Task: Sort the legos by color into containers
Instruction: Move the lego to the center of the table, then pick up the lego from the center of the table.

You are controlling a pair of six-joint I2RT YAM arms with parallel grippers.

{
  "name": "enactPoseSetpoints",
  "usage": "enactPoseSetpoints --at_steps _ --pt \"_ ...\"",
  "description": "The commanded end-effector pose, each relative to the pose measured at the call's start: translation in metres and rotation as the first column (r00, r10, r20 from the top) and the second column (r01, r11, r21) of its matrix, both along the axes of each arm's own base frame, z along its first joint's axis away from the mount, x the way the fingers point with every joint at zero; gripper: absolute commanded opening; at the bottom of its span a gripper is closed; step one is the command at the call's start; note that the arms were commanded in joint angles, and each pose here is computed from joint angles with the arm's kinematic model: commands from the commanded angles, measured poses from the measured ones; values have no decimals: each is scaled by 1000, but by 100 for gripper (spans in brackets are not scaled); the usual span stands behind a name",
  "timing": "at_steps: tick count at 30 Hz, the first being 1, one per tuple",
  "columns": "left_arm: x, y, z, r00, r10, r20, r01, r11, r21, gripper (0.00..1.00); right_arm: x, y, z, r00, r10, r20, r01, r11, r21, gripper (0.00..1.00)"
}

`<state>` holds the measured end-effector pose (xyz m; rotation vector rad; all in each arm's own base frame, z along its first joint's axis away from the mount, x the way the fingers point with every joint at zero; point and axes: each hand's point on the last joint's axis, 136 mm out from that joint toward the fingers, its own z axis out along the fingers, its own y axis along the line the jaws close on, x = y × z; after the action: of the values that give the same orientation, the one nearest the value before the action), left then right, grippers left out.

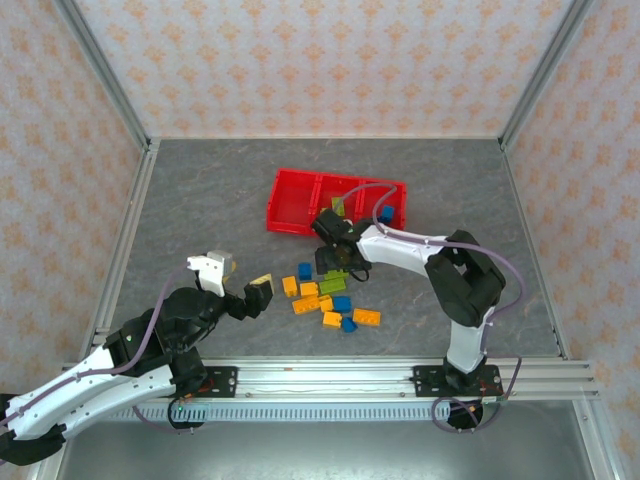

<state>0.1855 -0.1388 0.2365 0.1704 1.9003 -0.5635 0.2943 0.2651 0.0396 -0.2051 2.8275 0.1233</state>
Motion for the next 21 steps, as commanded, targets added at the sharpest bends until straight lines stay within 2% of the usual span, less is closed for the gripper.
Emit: enactPoseSetpoints --at_steps 1,7,15,21 --pt "-1 -3 -3 1000 -16 2 15 1000 9 99 -3 -1 9 1000 -4 6 4 1000 24 86" --pt "-1 -1 -1 1000 -8 5 8 1000 6 99 -7 10 7 1000 -8 -7 8 998 64 86" --pt "-1 1 1 1000 -1 13 1 1000 -4 99 -11 1 -12 999 -12 -30 12 1000 -5 85" --pt "-1 0 0 1000 -4 10 4 1000 -1 99 -10 -3 -22 999 -13 -39 11 999 -45 80"
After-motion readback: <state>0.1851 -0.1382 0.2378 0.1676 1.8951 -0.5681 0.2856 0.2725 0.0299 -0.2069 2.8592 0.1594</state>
